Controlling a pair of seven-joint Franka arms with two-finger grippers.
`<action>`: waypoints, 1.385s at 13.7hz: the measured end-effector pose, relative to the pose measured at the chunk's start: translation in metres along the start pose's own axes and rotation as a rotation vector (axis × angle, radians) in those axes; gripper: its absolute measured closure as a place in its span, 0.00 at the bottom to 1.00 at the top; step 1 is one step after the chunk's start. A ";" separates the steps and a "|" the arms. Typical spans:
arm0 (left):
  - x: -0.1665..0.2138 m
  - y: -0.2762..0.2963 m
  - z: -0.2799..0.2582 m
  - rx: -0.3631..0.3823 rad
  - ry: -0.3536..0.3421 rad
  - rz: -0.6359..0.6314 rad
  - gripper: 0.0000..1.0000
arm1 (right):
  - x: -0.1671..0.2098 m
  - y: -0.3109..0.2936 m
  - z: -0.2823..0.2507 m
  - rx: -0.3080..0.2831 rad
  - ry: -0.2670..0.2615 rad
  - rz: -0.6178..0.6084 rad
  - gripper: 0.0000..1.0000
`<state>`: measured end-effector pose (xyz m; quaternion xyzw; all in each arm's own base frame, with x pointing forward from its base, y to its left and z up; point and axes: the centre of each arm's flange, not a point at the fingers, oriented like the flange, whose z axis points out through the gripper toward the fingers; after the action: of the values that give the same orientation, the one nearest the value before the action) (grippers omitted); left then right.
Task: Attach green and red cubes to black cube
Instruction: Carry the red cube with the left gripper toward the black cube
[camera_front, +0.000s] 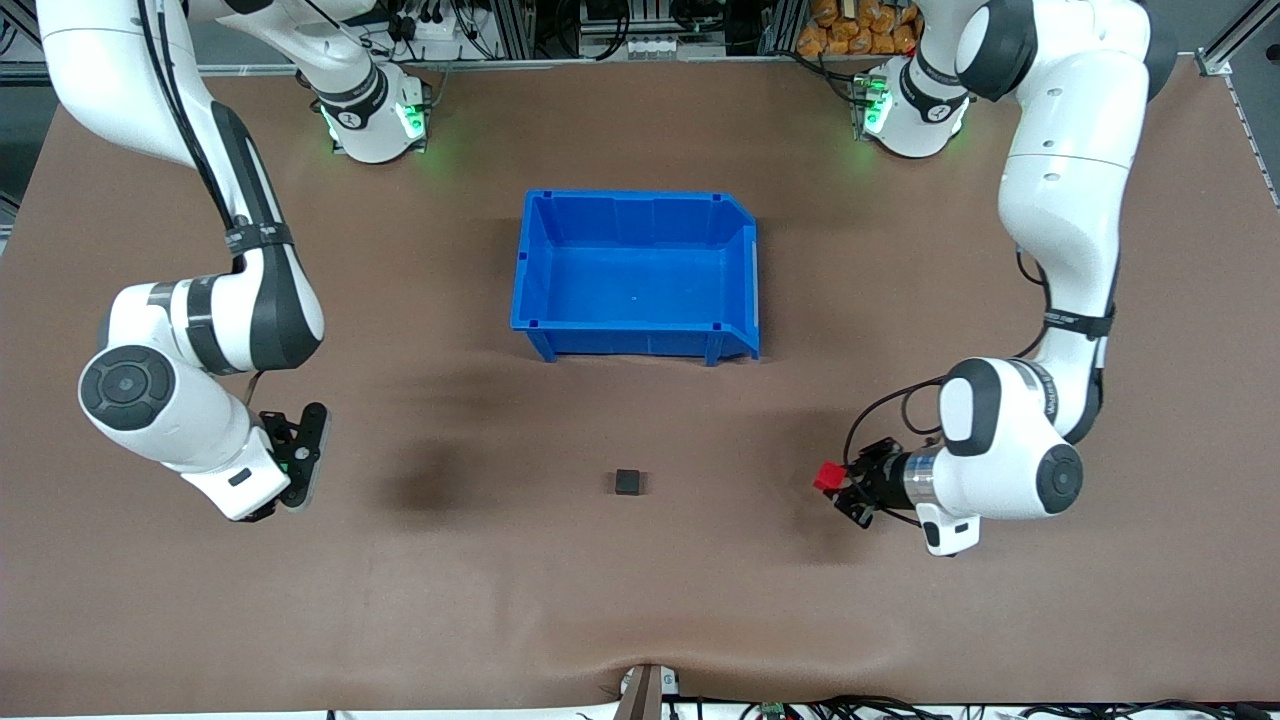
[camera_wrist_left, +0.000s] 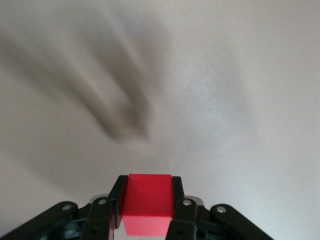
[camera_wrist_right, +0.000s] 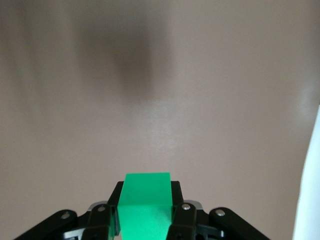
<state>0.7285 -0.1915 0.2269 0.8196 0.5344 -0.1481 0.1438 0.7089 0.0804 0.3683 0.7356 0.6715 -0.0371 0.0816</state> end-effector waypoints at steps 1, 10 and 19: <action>-0.013 0.006 0.011 -0.032 0.003 -0.086 0.60 | 0.004 -0.001 0.000 0.006 -0.003 0.018 0.60; -0.118 0.029 0.114 -0.156 -0.056 -0.317 0.60 | 0.052 -0.015 -0.010 0.005 -0.003 0.079 0.60; -0.148 0.034 0.130 -0.164 -0.082 -0.284 0.60 | 0.151 -0.034 -0.011 -0.024 0.006 0.071 0.60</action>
<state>0.6914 -0.3795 0.1693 0.7146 0.6488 -0.1562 0.2096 0.6889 0.2334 0.3516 0.7580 0.6456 -0.0242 0.0897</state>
